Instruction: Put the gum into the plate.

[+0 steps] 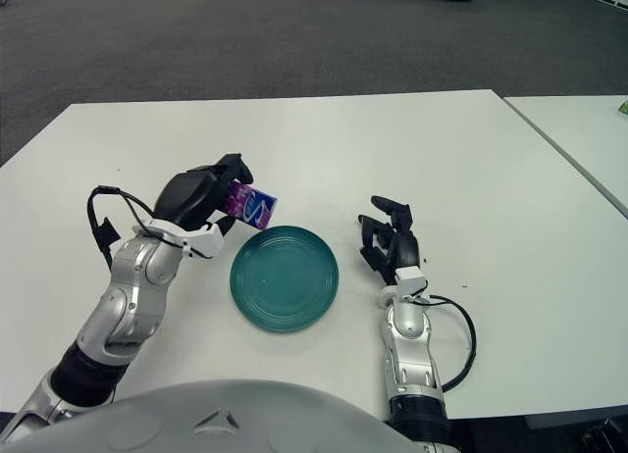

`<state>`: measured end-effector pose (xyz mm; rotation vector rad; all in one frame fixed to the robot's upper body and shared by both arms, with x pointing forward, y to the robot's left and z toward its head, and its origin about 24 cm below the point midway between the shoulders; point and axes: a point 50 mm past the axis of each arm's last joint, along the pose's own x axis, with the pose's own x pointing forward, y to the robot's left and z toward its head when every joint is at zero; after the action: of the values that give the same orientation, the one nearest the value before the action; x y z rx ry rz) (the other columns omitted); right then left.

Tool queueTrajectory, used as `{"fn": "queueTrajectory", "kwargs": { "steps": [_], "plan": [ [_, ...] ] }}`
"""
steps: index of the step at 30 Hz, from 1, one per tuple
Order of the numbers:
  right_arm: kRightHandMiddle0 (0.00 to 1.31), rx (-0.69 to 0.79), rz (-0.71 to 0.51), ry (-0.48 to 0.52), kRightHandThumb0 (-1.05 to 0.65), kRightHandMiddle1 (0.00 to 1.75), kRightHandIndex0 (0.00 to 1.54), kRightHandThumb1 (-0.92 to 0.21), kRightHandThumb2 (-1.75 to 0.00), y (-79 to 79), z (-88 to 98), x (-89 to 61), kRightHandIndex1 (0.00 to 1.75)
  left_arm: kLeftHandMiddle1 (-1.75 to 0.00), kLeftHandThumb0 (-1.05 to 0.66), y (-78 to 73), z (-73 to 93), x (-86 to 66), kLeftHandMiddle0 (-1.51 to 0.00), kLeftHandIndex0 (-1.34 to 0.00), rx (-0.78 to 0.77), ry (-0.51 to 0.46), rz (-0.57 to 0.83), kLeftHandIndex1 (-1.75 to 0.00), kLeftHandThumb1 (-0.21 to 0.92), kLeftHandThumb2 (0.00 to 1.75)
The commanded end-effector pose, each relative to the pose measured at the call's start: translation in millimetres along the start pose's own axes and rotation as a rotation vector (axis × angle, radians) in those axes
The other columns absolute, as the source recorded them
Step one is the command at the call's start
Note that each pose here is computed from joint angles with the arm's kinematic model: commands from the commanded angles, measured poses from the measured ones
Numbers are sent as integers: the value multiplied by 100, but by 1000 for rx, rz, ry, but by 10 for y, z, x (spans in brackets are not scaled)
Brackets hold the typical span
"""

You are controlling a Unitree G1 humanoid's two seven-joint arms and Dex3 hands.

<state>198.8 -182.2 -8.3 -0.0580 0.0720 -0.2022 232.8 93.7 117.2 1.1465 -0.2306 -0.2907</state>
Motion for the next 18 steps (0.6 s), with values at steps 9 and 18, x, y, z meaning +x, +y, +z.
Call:
{"fn": "queueTrajectory", "kwargs": {
  "steps": [9, 18],
  "plan": [
    [1, 13, -1, 211, -60, 107, 43, -92, -65, 24, -364, -221, 54, -175, -1, -44, 224, -15, -67, -60, 29, -168, -44, -147, 24, 132],
    [0, 18, -3, 214, -60, 105, 46, -92, -65, 41, -367, -231, 56, -175, -1, -181, 356, -17, -65, -63, 17, -255, -87, -142, 26, 128]
  ]
}}
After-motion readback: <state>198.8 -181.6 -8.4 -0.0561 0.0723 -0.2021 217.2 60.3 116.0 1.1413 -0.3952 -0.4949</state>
